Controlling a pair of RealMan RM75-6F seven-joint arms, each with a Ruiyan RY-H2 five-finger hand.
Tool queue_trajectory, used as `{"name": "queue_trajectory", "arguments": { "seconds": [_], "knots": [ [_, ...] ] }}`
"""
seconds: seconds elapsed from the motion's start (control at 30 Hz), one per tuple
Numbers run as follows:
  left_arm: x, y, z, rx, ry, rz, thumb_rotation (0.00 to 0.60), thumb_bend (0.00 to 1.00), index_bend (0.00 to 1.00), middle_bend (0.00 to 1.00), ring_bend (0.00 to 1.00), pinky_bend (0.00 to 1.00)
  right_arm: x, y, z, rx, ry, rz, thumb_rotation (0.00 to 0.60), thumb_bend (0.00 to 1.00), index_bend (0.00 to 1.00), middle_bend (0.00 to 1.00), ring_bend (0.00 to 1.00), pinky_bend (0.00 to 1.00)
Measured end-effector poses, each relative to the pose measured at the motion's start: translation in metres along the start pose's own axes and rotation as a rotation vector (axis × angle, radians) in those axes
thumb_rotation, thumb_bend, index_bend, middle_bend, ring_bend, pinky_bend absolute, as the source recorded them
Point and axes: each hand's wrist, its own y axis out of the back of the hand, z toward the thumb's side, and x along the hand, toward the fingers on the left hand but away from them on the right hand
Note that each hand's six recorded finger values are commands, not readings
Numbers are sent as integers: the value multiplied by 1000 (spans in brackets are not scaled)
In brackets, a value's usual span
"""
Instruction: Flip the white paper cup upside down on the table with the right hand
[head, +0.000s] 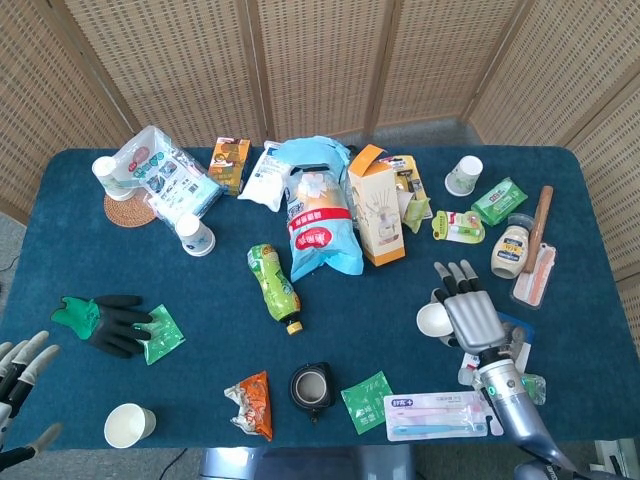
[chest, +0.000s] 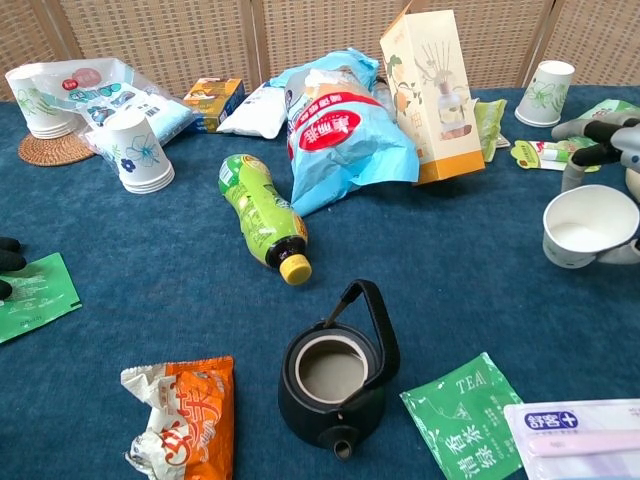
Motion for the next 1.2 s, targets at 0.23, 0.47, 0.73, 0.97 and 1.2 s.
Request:
{"name": "queue_trajectory", "arguments": {
  "seconds": [0.23,0.47,0.73,0.97,1.2],
  "knots": [
    [0,0,0,-1,-2,-1,600,271,0,0,0,0,-1,-7,20,185,-10,-20,600,155,395,0,0,0],
    [0,0,0,-1,-3,-4,600,272,0,0,0,0,-4,-16,37,155,-9,26,600,145,186,0,0,0],
    [0,0,0,-3,-5,-5,600,271,0,0,0,0,-11,-13,45,72,2,42,600,123,27,0,0,0],
    [0,-1,0,1,-6,-7,600,272,0,0,0,0,-17,-15,38,25,-14,55,600,122,91,0,0,0],
    [-1,-3,2,6,-8,-13,600,272,0,0,0,0,-30,-24,24,-41,-21,111,600,136,180,0,0,0]
  ]
}}
